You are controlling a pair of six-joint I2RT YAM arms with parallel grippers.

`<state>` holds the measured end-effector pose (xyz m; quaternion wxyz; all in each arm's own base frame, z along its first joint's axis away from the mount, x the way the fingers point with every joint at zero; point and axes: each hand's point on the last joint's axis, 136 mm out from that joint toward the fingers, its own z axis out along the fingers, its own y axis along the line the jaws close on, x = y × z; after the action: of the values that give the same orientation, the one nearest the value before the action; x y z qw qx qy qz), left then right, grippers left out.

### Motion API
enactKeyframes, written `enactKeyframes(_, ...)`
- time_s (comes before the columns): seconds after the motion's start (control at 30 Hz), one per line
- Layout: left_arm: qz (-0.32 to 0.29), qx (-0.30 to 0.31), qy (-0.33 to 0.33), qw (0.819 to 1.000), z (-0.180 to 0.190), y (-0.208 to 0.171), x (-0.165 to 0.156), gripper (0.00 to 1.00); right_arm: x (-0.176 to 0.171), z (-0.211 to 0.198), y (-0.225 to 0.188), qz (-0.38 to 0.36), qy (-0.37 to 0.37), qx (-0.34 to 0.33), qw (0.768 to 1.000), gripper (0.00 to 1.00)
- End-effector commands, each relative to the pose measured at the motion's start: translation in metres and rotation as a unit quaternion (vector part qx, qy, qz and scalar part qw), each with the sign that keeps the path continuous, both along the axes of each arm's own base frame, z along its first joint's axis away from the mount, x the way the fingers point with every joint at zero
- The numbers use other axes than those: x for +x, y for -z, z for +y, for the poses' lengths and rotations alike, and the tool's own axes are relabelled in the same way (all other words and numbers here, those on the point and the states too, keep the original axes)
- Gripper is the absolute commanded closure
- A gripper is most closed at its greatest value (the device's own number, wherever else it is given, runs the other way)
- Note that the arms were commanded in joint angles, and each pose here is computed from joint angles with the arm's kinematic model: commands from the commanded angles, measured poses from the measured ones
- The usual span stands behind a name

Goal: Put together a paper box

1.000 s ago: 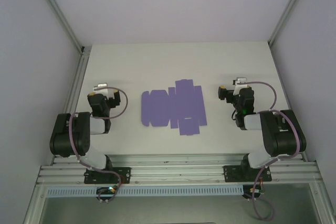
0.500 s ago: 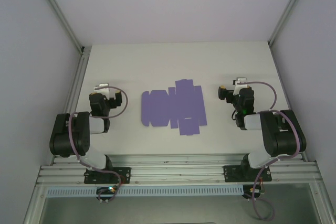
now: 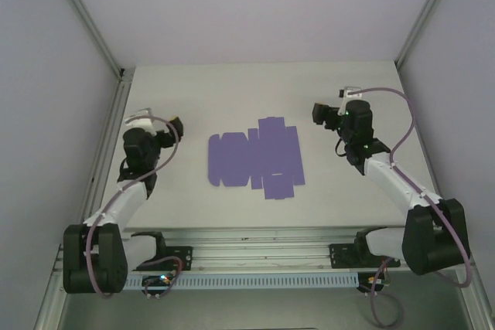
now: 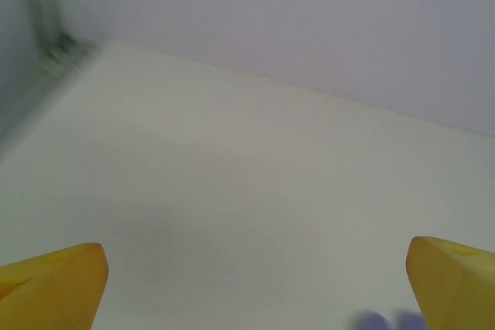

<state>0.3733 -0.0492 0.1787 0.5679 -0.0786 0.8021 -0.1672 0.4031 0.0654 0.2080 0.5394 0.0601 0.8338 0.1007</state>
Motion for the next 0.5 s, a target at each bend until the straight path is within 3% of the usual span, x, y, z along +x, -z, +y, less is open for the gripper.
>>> enactKeyframes(0.0, 0.166, -0.104, 0.085, 0.977, -0.055, 0.051, -0.02, 0.0, -0.046, 0.058, 0.072, 0.186, -0.072, 0.07, 0.977, 0.21)
enactKeyframes(0.13, 0.265, -0.154, 0.183, 0.934, -0.101, 0.08, -0.03, 0.0, -0.057, 0.111, 0.106, 0.277, -0.141, 0.166, 0.936, 0.45)
enactKeyframes(0.23, 0.292, -0.187, 0.208, 0.915, -0.114, 0.097, -0.029, 0.0, -0.053, 0.127, 0.136, 0.317, -0.154, 0.193, 0.916, 0.55)
enactKeyframes(0.47, 0.323, -0.192, 0.243, 0.894, -0.127, 0.12, -0.043, 0.0, -0.059, 0.114, 0.192, 0.379, -0.101, 0.166, 0.905, 0.63)
